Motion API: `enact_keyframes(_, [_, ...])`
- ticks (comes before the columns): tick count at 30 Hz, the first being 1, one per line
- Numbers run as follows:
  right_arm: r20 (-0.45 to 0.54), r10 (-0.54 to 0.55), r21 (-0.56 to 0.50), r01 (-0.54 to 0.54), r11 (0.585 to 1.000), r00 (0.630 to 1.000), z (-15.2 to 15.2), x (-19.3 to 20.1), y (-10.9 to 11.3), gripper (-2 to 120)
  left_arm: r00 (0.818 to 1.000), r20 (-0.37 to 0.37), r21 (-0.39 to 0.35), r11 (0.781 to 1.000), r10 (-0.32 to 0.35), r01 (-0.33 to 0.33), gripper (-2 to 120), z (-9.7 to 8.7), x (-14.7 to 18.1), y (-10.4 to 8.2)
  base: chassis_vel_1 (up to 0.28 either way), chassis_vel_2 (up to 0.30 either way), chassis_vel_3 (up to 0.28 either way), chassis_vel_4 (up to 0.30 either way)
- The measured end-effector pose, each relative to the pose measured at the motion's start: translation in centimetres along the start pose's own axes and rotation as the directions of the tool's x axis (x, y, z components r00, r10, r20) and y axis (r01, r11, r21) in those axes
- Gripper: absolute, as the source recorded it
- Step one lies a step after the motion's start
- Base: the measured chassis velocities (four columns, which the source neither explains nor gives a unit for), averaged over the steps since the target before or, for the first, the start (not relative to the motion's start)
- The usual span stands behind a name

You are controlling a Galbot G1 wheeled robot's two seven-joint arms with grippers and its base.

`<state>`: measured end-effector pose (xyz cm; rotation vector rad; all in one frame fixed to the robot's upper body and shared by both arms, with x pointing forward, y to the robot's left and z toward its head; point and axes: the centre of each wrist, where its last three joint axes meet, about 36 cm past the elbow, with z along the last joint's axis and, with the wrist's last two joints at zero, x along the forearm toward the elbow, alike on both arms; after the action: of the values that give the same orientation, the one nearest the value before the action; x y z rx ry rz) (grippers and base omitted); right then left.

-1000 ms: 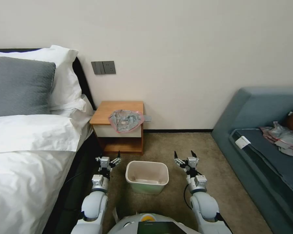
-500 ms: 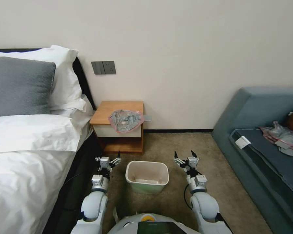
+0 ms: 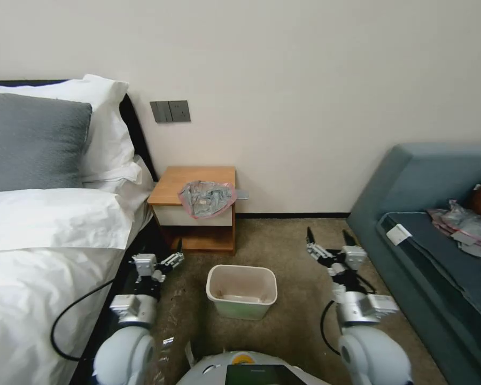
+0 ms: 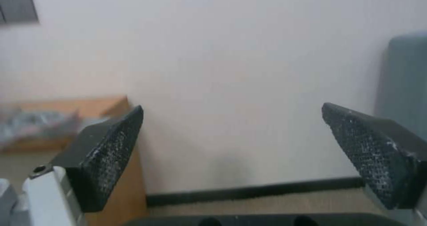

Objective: Pick up the garbage bag from the table and place it over the trash can.

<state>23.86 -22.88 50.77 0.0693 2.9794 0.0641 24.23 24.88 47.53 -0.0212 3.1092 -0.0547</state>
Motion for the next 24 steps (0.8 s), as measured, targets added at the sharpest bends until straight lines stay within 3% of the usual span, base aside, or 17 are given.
enact_keyframes(2, [0.009, 0.004, -0.009, -0.004, 1.0, 1.0, -0.9, 0.4, 0.0, 100, 1.0, 0.017, 0.02, 1.0, 0.009, -0.009, 100, -2.2, 1.0, -0.1, 0.0, 0.0, 0.0, 0.0])
enact_keyframes(6, [-0.004, 0.006, -0.017, -0.006, 1.0, 1.0, -1.0, 0.5, 0.1, 100, 1.0, 0.003, 0.017, 1.0, 0.013, -0.013, 100, -3.6, 2.1, 0.1, 0.0, 0.0, 0.0, 0.0])
enact_keyframes(14, [-0.145, -0.008, -0.097, -0.006, 0.995, 0.989, -0.6, 0.8, 0.5, 100, 1.0, -0.015, -0.017, 1.0, 0.001, -0.001, 100, -3.6, 2.5, 0.3, 0.0, 0.0, 0.0, 0.0])
enact_keyframes(20, [-0.159, -0.034, -0.163, 0.007, 0.987, 0.987, -0.6, 0.7, 0.6, 100, 1.0, -0.014, -0.018, 1.0, -0.006, 0.006, 100, -3.6, 2.5, 0.3, 0.0, 0.0, 0.0, 0.0])
enact_keyframes(22, [-0.157, -0.055, -0.221, 0.019, 0.975, 0.986, -0.6, 0.4, 0.6, 100, 1.0, -0.014, -0.016, 1.0, -0.008, 0.008, 100, -3.6, 2.5, 0.3, 0.0, 0.0, 0.0, 0.0])
enact_keyframes(24, [-0.149, -0.084, -0.377, 0.022, 0.926, 0.985, -0.7, -0.4, 0.8, 100, 1.0, -0.013, -0.009, 1.0, -0.01, 0.01, 100, -3.5, 2.5, 0.3, 0.0, 0.0, 0.0, 0.0])
